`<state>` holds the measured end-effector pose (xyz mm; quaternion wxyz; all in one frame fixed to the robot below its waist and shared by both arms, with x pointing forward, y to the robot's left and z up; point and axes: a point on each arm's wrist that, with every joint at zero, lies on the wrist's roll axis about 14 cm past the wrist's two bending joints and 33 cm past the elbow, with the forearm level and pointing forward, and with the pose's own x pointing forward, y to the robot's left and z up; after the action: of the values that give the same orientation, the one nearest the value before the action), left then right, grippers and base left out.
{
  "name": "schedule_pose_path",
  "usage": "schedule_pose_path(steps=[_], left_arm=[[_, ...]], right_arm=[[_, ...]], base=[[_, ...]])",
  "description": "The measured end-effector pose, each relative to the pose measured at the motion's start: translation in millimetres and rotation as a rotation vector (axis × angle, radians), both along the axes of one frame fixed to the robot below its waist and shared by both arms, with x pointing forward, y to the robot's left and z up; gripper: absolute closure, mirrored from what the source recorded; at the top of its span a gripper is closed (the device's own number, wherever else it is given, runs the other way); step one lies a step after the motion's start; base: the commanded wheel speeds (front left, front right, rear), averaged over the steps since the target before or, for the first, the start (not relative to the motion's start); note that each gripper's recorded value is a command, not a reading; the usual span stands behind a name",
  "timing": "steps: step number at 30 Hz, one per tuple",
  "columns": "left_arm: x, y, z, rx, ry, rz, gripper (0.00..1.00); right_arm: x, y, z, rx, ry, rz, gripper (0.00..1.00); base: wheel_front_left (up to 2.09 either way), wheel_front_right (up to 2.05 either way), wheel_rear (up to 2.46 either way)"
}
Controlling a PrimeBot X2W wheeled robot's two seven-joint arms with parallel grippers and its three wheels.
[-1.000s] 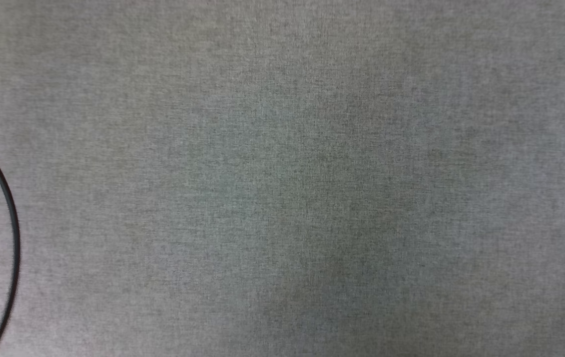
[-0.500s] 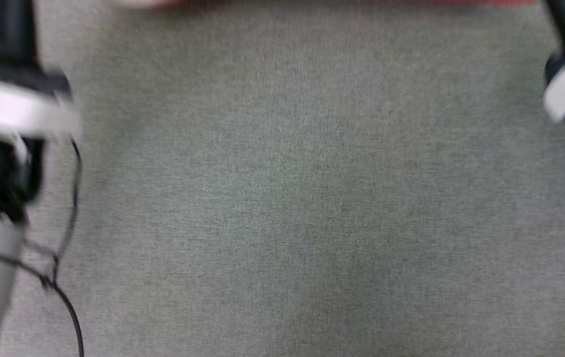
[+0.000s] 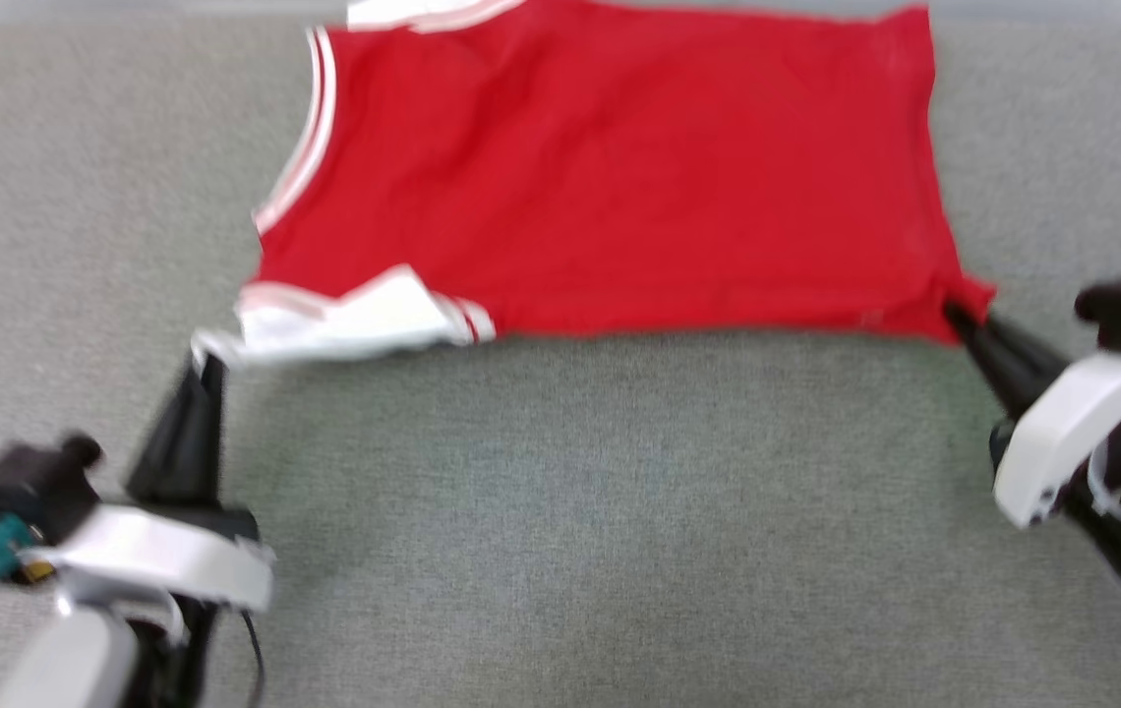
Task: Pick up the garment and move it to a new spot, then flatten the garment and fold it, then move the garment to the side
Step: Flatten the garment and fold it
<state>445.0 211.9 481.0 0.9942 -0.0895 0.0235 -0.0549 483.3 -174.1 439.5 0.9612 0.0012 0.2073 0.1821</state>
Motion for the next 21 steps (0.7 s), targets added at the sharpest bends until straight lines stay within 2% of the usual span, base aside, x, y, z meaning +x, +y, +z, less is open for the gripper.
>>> schedule_pose_path(steps=[21], left_arm=[[-153, -19, -61, -0.213, 0.336, 0.049, 1.00]], right_arm=[[-126, -12, -19, -0.003, 0.139, -0.009, 1.00]], base=[[0.00, 0.00, 0.00]])
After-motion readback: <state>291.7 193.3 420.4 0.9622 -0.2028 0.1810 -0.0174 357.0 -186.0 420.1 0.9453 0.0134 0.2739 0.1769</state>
